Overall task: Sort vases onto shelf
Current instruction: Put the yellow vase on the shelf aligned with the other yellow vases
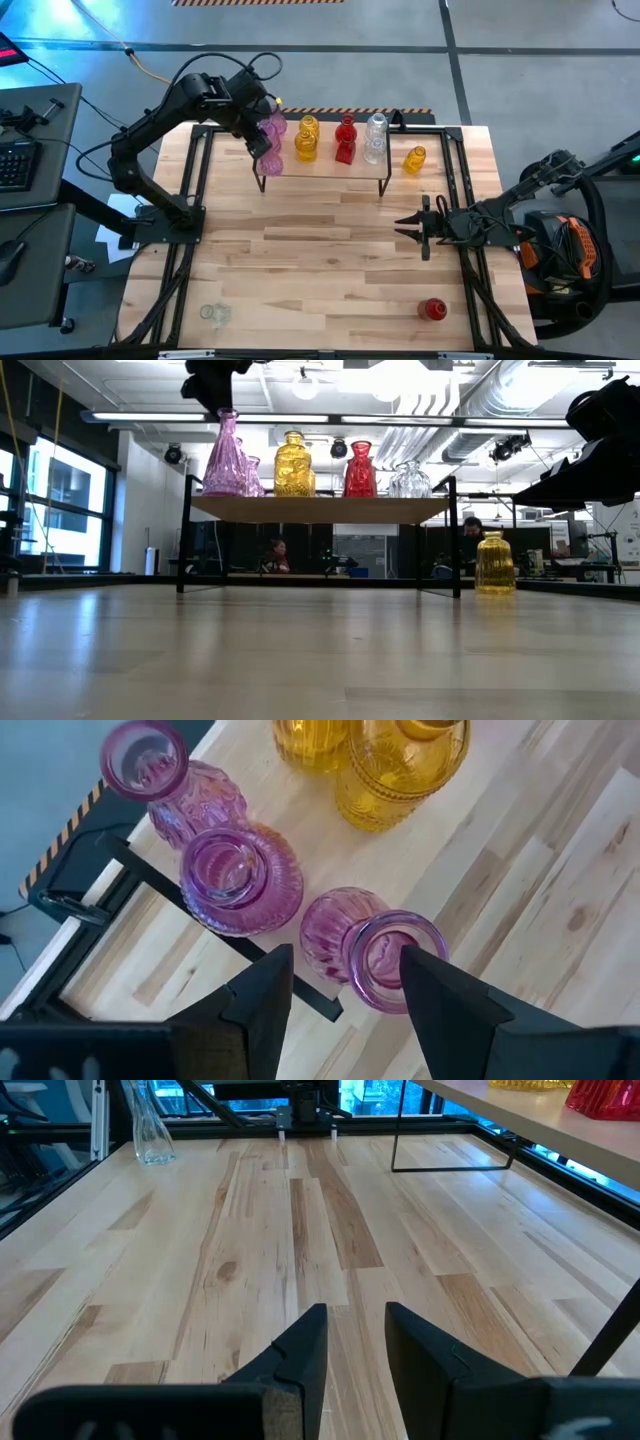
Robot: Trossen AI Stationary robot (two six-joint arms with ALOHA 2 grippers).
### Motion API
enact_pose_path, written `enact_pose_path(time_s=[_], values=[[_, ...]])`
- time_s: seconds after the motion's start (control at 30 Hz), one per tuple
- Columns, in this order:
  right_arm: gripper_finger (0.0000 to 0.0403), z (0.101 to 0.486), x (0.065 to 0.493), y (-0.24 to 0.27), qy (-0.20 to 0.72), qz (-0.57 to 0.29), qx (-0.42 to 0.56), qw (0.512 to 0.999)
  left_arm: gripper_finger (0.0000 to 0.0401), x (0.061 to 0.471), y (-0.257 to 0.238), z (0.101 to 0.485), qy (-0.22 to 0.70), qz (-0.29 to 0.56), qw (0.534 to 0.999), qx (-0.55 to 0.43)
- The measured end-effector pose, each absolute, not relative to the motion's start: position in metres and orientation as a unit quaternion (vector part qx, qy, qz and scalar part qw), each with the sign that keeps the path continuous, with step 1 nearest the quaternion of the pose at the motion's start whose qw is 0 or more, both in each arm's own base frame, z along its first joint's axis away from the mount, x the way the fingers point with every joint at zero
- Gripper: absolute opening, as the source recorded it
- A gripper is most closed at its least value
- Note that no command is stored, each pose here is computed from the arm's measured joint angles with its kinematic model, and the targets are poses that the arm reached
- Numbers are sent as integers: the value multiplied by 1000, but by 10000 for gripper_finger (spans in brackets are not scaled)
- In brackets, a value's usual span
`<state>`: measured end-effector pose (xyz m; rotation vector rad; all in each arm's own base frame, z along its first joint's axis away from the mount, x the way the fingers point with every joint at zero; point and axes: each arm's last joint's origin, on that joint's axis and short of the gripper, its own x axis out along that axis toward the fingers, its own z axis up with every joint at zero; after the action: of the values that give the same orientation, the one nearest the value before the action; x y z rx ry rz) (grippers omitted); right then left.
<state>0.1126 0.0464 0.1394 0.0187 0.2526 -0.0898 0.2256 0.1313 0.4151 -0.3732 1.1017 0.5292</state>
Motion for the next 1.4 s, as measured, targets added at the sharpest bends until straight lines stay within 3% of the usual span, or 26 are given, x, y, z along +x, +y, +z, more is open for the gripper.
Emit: enact_pose_path(time_s=[0.63,0.83,1.07,1.23,1.4], values=[[87,139,113,46,126,-45,9,991,177,218,125,441,469,240,838,-145],[87,139,113,46,126,-45,9,991,177,237,108,447,430,208,871,-112],[87,139,113,46,126,-45,9,991,177,284,62,444,390,189,901,10],[87,139,113,46,126,-45,9,991,177,294,37,431,436,166,883,58],[87,139,113,46,127,-45,9,991,177,279,20,410,486,160,858,39]])
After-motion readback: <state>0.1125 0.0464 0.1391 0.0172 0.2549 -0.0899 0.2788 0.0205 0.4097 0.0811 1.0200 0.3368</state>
